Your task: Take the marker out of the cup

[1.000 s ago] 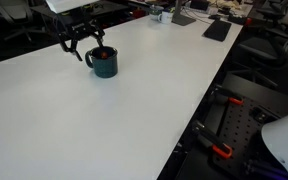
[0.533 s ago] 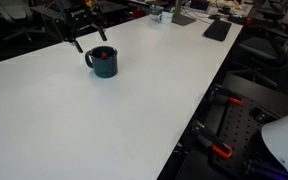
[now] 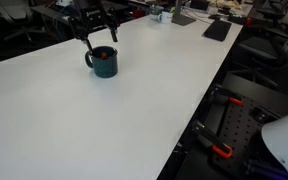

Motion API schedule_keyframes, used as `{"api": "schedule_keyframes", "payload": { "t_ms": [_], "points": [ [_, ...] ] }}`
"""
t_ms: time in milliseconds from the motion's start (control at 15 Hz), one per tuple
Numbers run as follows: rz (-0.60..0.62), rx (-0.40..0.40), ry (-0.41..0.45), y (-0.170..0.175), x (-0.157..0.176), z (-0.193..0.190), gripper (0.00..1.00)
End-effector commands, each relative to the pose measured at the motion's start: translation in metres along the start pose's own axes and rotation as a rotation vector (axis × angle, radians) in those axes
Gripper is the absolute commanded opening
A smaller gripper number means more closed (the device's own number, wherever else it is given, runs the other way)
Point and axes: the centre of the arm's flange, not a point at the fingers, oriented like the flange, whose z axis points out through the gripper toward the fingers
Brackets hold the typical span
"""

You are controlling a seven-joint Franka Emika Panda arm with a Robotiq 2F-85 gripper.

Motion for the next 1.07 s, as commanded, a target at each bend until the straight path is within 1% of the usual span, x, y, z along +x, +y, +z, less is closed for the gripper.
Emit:
{"api": "schedule_keyframes", "payload": {
  "t_ms": [0, 67, 133, 267, 333, 400, 467, 533, 600, 667, 733, 800, 867, 933, 1000],
  "points": [
    [0.104, 0.085, 0.071, 0.023, -0.011, 0.007, 1.0],
    [0.118, 0.099, 0.083, 0.026, -0.008, 0.01, 0.86],
    [0.127, 0.112, 0.093, 0.03, -0.006, 0.013, 0.85],
    [0.143, 0.122, 0.106, 0.033, -0.003, 0.018, 0.76],
    [0.147, 0.123, 0.105, 0.034, -0.002, 0.02, 0.8],
    [0.15, 0.125, 0.105, 0.034, -0.002, 0.022, 0.79],
    [0.152, 0.124, 0.104, 0.034, -0.002, 0.024, 0.82],
    [0.154, 0.123, 0.102, 0.034, -0.002, 0.024, 0.87],
    [0.16, 0.122, 0.097, 0.033, -0.003, 0.025, 0.84],
    [0.16, 0.121, 0.095, 0.033, -0.002, 0.025, 0.86],
    [0.16, 0.12, 0.093, 0.033, -0.002, 0.025, 0.84],
    [0.159, 0.119, 0.09, 0.033, -0.002, 0.025, 0.86],
    [0.157, 0.117, 0.087, 0.032, -0.002, 0.025, 0.79],
    [0.157, 0.117, 0.085, 0.032, -0.001, 0.025, 0.8],
    [0.156, 0.117, 0.083, 0.032, -0.001, 0.025, 0.73]
  ]
}}
